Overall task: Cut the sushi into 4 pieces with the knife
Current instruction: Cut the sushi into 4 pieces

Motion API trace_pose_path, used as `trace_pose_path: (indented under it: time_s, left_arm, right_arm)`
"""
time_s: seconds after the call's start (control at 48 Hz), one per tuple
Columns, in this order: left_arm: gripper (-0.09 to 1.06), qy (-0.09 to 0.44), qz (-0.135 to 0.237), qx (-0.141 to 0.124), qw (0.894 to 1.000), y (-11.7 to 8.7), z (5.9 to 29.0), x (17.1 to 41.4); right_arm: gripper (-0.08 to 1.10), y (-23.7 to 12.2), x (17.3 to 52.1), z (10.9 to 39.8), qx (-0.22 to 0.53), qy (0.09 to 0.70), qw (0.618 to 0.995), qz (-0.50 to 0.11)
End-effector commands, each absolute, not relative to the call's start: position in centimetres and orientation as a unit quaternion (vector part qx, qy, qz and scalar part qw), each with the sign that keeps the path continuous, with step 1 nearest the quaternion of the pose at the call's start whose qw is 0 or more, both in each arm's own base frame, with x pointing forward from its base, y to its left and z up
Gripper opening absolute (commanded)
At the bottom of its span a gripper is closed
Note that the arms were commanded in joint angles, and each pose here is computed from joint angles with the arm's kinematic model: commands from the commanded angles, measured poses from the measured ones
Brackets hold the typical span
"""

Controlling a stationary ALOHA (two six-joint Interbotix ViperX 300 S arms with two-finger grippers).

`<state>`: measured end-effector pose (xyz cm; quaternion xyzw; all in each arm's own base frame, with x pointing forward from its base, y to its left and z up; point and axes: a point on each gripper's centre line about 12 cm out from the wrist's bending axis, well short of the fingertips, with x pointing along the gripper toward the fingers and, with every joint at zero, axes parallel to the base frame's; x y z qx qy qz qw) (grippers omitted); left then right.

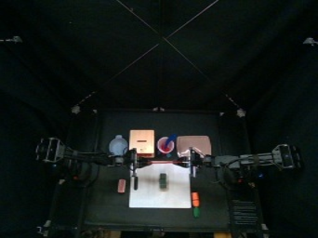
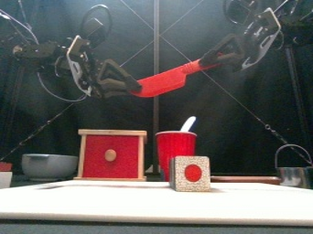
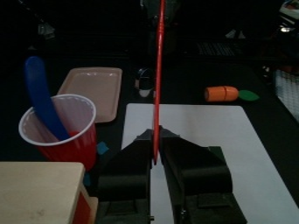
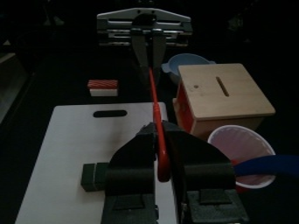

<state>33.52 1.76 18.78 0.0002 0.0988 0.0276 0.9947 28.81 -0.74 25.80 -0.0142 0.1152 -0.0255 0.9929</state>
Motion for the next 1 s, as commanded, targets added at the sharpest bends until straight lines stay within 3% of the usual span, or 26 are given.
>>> trace_pose_path:
  time_s: [0.021, 0.292, 0.667, 1.0]
  left_arm:
    - [0.3, 0.078, 0.024, 0.006, 0.997, 1.8, 19.3, 34.0]
    - [0.3, 0.046, 0.007, 0.011, 0.999, 0.9, 17.4, 34.6]
    - [0.3, 0.057, -0.014, 0.006, 0.998, -0.6, 15.3, 35.5]
    - [0.3, 0.072, -0.029, 0.003, 0.997, -1.8, 13.9, 36.6]
  right_arm:
    - [0.08, -0.4, 29.0, 25.9, 0.002, 0.118, 0.993, -0.024]
    - [0.08, 0.2, 29.9, 22.7, 0.017, 0.174, 0.984, -0.019]
    - [0.08, 1.5, 30.8, 17.4, 0.039, 0.267, 0.963, -0.012]
    - [0.08, 1.8, 30.7, 16.4, 0.048, 0.29, 0.956, -0.01]
